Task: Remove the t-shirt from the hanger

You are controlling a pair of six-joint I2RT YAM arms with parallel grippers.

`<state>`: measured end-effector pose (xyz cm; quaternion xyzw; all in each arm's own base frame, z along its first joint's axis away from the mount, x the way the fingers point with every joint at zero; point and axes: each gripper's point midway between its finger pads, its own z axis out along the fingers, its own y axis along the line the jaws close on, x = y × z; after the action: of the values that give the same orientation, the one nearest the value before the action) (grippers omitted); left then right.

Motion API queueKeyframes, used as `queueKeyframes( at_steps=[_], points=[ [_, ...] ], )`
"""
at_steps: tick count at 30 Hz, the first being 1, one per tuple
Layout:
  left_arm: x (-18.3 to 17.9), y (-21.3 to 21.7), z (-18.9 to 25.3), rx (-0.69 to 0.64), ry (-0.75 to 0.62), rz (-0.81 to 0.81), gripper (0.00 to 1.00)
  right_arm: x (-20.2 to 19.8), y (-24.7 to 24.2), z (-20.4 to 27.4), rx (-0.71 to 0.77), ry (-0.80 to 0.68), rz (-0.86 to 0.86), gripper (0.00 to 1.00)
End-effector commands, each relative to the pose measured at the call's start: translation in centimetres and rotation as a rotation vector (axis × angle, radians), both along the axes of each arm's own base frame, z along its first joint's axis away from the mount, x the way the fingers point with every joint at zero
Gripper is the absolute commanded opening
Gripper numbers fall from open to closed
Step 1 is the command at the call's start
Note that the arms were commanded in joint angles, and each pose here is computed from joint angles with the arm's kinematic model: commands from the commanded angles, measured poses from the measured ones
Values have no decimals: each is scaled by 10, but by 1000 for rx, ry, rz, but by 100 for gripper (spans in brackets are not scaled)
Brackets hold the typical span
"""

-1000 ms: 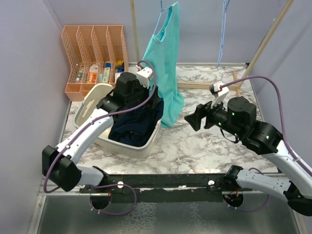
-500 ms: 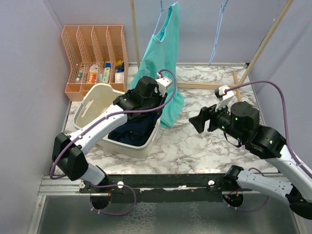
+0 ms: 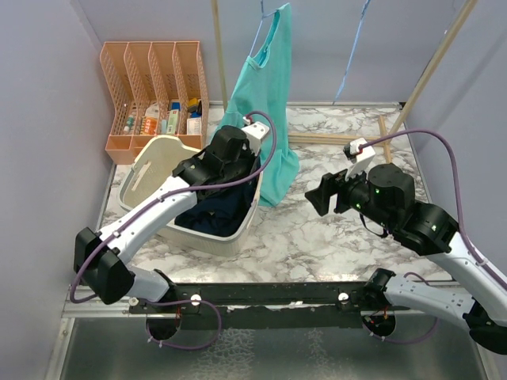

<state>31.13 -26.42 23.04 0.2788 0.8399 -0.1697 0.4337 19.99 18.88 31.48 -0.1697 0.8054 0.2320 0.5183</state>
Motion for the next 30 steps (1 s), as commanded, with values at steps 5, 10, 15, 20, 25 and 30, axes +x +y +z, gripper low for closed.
queueKeyframes(
  at_steps=[5,10,15,20,25,30],
  points=[
    [-2,70,8,86,-85,292,0,5,1,3,1,-13,-13,74],
    [-27,119,-16,158,-42,473,0,9,5,0,-20,-10,-10,74],
    [-58,165,-30,189,2,639,0,15,15,-7,-41,3,12,75],
    [-62,172,-49,215,36,664,55,24,34,-14,-71,15,60,81],
    [-50,156,-47,127,4,635,99,49,61,10,-81,-27,77,87],
    [-52,156,-9,-104,-151,626,99,91,92,58,-44,-94,19,93]
  ],
)
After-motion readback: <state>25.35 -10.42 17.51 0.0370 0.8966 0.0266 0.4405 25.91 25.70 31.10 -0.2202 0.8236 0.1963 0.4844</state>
